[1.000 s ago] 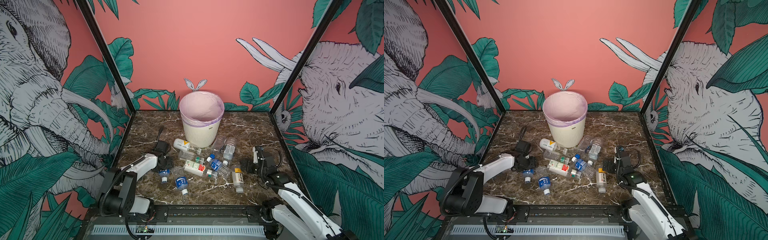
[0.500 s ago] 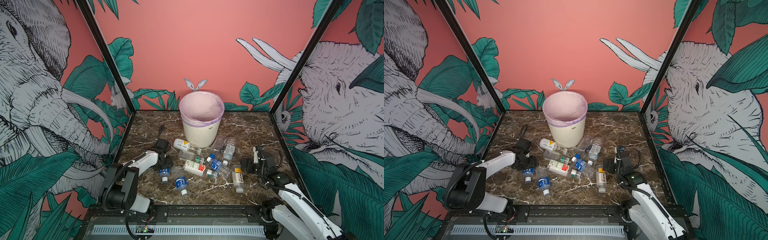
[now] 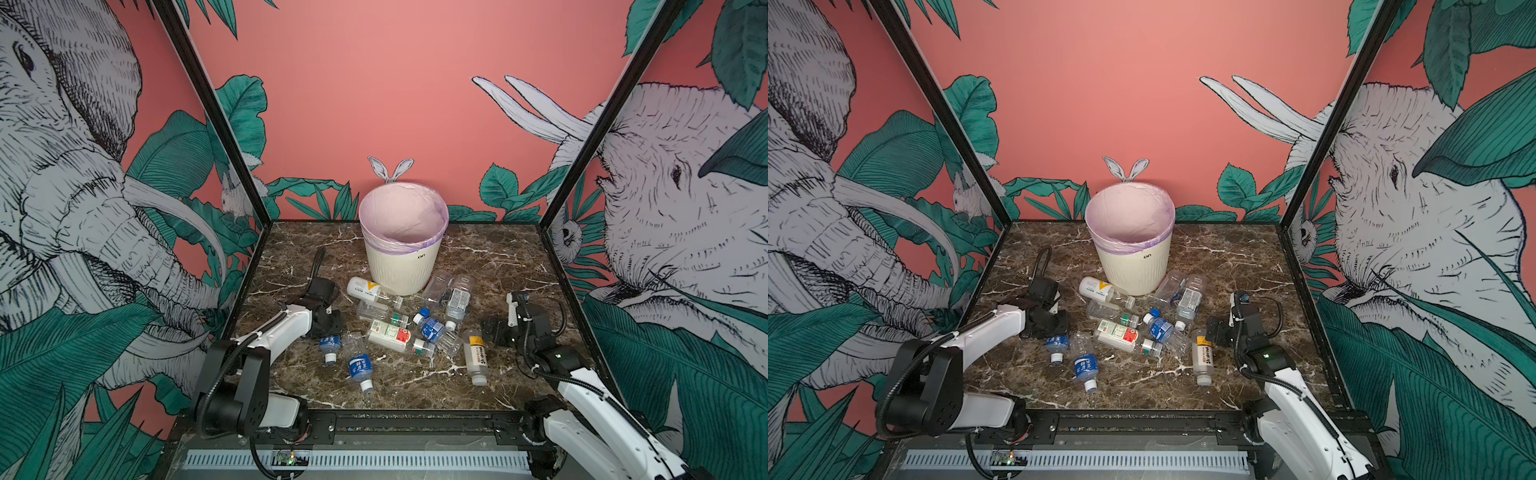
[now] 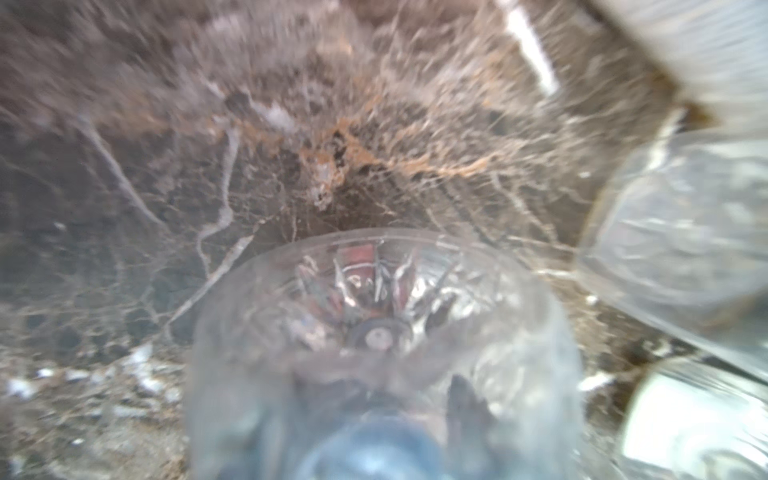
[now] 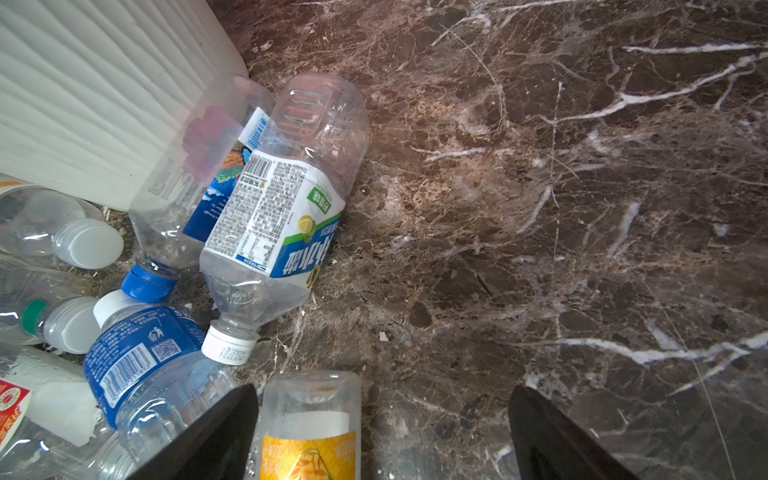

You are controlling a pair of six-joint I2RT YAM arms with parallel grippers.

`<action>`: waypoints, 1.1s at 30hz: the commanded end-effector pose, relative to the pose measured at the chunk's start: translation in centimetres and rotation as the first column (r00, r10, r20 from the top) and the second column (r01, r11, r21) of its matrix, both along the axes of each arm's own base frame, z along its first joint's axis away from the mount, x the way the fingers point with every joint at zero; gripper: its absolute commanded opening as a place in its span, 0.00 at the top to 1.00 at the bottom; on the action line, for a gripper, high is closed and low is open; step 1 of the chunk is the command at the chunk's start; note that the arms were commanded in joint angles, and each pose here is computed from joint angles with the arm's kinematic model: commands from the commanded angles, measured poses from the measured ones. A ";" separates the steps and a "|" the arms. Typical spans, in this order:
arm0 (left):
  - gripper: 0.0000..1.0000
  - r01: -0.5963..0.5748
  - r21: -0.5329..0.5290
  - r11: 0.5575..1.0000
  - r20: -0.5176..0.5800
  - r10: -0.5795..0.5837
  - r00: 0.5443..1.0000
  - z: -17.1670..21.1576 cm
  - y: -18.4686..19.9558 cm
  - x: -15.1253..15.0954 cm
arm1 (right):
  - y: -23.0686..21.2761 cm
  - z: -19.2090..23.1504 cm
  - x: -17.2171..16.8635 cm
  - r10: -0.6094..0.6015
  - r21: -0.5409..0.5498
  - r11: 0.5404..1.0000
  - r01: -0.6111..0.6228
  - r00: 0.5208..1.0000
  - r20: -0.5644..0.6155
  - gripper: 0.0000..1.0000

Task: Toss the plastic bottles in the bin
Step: 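Grasp the blue-labelled clear bottle with the left gripper and lift it, then carry the bottle over the bin and open the left gripper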

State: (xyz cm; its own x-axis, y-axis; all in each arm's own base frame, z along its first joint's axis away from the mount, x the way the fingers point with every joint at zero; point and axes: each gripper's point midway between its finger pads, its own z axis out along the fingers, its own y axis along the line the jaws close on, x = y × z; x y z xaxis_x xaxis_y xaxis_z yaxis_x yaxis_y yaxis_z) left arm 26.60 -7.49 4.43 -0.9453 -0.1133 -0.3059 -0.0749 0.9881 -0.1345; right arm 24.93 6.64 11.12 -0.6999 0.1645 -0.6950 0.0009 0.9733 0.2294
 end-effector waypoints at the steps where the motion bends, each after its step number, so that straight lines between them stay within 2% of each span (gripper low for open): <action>1: 0.53 0.028 0.028 0.999 0.087 -0.031 0.996 2.0 0.7 -0.1 | -0.1 -0.1 0.1 -0.016 0.013 1.000 0.016 1.000 0.010 0.05; 6: 0.53 0.064 0.027 0.998 0.251 -0.068 0.966 4.5 0.8 0.3 | 0.0 -0.2 0.1 -0.011 0.013 1.000 0.011 1.000 0.005 0.05; 16: 0.53 0.161 -0.072 0.984 0.548 -0.095 0.831 9.7 -0.8 -0.2 | 0.0 -0.1 0.2 -0.010 0.016 1.000 0.010 1.000 0.006 0.05; 25: 0.51 0.277 -0.157 0.948 0.755 -0.066 0.652 16.9 -2.6 -1.1 | 0.2 -0.2 0.2 -0.004 0.017 1.000 0.004 1.000 0.002 0.05; 30: 0.52 0.335 -0.190 0.923 0.830 -0.031 0.557 23.3 -3.7 -0.6 | 0.2 -0.3 0.3 -0.001 0.017 1.000 0.001 1.000 0.000 0.05; 33: 0.52 0.372 -0.195 0.908 0.877 -0.009 0.480 28.4 -4.6 0.3 | 0.2 -0.3 0.2 0.000 0.018 1.000 0.000 1.000 0.001 0.05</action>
